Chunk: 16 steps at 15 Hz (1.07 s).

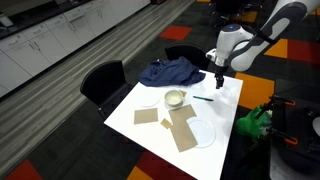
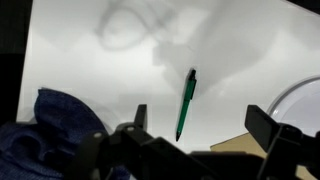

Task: Move the pen to the right

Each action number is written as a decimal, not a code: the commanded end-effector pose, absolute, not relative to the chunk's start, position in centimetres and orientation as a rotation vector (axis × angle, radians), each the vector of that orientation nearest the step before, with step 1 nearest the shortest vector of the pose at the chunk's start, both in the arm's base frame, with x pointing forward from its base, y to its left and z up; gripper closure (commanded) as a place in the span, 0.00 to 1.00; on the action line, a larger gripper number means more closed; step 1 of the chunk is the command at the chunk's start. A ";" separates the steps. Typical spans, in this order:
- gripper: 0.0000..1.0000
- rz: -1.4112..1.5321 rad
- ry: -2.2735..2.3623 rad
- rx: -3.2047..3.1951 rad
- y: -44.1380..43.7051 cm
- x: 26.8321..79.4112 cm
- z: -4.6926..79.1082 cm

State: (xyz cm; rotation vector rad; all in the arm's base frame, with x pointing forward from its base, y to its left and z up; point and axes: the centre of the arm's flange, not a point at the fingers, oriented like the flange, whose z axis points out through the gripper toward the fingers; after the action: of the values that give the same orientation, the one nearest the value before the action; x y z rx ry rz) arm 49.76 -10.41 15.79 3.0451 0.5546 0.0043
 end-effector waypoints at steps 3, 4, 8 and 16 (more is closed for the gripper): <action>0.00 0.037 0.600 3.042 -10.4 51.2 11.0; 0.00 0.044 0.604 3.043 -10.4 51.4 10.3; 0.00 0.119 0.601 3.017 -9.9 51.8 7.7; 0.00 0.231 0.539 3.010 -8.8 53.1 4.0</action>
State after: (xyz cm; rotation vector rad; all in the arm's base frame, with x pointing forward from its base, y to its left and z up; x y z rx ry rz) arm 52.17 -9.37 5.10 3.0168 0.5841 0.1814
